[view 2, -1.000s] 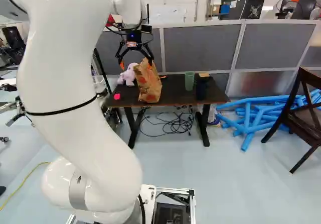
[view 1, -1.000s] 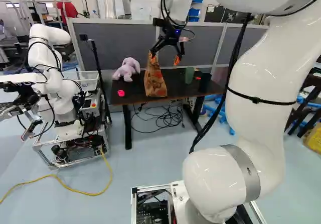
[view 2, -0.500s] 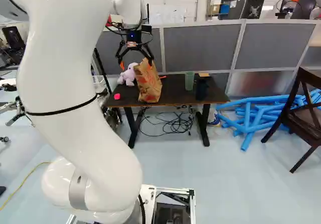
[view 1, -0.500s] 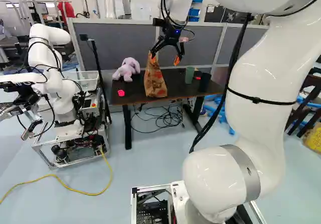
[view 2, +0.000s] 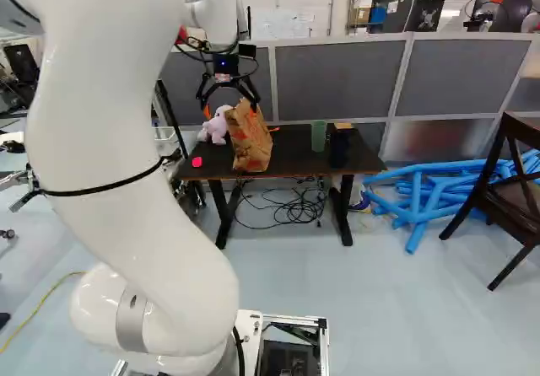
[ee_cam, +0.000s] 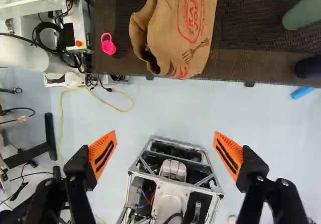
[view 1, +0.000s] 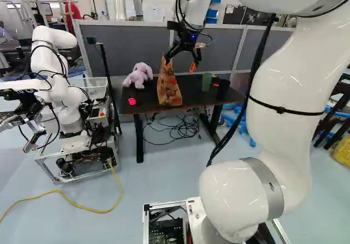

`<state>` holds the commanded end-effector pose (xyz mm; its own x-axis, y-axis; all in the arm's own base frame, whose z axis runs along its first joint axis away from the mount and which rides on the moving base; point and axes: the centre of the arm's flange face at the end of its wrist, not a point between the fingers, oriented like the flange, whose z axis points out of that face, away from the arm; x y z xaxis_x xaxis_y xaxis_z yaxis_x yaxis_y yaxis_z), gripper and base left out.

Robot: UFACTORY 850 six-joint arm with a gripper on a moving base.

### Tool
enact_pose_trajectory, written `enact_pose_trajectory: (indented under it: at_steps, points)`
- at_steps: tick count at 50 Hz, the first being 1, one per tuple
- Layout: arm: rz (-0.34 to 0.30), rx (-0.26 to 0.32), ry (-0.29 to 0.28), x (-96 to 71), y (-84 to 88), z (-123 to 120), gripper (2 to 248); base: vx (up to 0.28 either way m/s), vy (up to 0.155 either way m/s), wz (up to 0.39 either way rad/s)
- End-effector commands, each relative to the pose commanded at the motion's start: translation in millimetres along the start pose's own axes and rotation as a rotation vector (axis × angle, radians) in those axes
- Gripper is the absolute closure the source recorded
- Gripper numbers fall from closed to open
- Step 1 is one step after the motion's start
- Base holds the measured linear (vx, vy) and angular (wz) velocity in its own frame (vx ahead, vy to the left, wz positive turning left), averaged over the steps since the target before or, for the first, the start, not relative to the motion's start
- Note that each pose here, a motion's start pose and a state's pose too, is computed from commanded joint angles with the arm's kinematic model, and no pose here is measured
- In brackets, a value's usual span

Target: Pick up the bag on the ground and place it on the table

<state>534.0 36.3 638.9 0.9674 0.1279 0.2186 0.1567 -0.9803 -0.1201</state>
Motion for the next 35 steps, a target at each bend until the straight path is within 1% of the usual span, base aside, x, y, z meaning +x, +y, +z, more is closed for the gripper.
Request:
enact_pose_trajectory:
  at_steps: [18, 35]
  points:
    - [0.011, -0.019, 0.046, -8.3, 3.6, 13, 3, 0.000, 0.000, 0.000]
    - [0.024, -0.044, 0.109, -20.6, 8.3, 30, 3, 0.000, 0.000, 0.000]
